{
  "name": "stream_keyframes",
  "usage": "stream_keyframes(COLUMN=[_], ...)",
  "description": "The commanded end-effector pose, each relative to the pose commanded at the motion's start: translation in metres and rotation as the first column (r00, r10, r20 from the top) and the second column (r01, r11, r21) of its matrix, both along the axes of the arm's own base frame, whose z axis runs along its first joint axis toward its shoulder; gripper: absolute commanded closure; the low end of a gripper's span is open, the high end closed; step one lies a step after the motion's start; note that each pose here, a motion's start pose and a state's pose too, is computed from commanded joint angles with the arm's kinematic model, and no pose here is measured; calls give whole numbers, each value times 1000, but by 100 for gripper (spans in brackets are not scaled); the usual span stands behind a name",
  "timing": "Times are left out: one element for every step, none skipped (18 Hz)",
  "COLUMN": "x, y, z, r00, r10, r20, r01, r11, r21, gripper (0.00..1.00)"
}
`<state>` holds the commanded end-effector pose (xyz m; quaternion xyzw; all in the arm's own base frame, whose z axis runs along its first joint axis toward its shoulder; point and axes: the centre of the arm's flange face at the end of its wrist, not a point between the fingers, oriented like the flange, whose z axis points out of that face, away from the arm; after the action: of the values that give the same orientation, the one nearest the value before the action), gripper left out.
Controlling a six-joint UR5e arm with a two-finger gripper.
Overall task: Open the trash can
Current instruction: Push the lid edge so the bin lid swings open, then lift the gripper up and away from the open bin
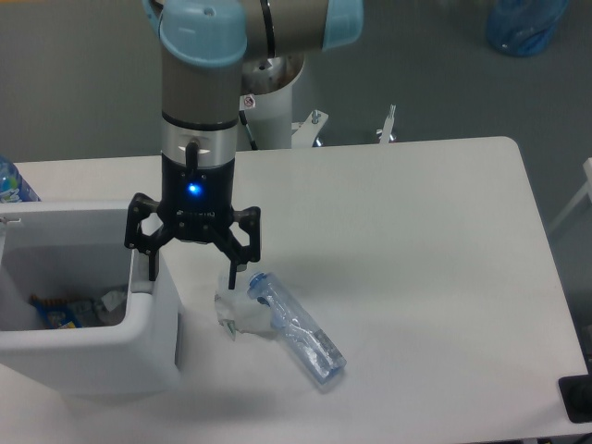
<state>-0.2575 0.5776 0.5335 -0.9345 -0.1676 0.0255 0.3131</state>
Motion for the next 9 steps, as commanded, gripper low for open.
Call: stream_keyframes(x=[-5, -14, -23, -31, -40, -48, -58, -69, -80], y=[1, -1, -7, -13, -19, -25, -31, -39, -47], z=[9, 16, 18, 19, 18, 19, 20, 21, 22], r00=[999, 994, 982, 969, 959, 953, 952, 951, 950], r10=[-8, -16, -23, -25, -22, -10, 8, 29, 43], r20=[-41, -112, -185, -244, -284, -303, -306, -307, -310], r01=[8, 12, 8, -6, -25, -45, -65, -88, -103], r11=[1000, 999, 997, 992, 987, 984, 982, 980, 978], r21=[-1, -30, -82, -124, -160, -174, -177, -178, -181], gripper=[0, 0, 0, 0, 0, 0, 0, 0, 0])
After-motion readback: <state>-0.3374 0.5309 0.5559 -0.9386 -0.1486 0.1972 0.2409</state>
